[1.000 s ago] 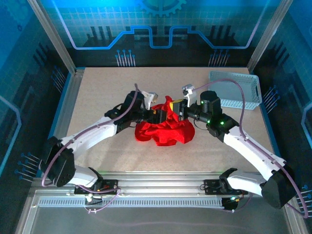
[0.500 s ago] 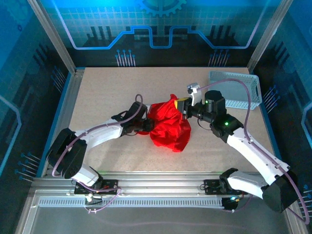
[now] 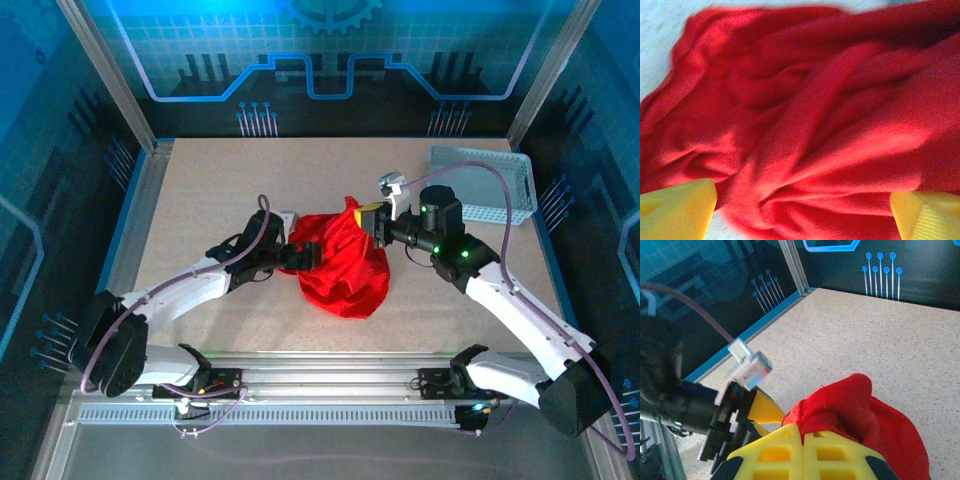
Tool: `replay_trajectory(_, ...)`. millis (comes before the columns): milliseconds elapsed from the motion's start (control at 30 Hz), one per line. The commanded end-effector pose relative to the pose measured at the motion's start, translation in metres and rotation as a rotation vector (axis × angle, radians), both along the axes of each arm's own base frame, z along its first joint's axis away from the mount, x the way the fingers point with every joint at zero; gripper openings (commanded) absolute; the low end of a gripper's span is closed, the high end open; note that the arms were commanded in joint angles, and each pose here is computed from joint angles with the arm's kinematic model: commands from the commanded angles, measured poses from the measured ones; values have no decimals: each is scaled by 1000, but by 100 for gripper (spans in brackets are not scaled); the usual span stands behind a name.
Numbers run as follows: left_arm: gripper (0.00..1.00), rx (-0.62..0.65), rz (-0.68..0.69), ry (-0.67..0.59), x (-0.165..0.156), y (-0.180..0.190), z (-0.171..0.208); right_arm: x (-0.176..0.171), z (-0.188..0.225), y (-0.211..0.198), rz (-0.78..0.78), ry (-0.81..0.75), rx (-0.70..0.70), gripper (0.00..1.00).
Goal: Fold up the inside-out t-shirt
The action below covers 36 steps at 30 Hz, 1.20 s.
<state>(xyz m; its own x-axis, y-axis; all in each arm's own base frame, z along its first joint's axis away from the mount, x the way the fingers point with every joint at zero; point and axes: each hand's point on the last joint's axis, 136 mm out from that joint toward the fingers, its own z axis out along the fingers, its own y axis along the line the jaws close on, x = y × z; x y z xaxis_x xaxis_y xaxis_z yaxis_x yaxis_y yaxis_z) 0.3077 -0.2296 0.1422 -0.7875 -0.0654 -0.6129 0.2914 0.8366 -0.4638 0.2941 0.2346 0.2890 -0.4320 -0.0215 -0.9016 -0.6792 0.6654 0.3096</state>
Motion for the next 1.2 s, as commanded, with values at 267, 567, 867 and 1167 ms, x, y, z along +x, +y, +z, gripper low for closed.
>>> replay_trajectory(267,35,-32,-173,-86,29,-46,35,0,19,-5,-38,-66,-25,0)
replay_trajectory(567,0,-8,146,-310,83,21,170,64,65,-25,-205,-60,-39,0)
replay_trajectory(867,0,-255,56,-640,8,37,325,52,175,-8,-106,-288,83,0)
replay_trajectory(1167,0,-185,-155,-82,-29,-50,99,83,-27,1,-139,136,-81,0)
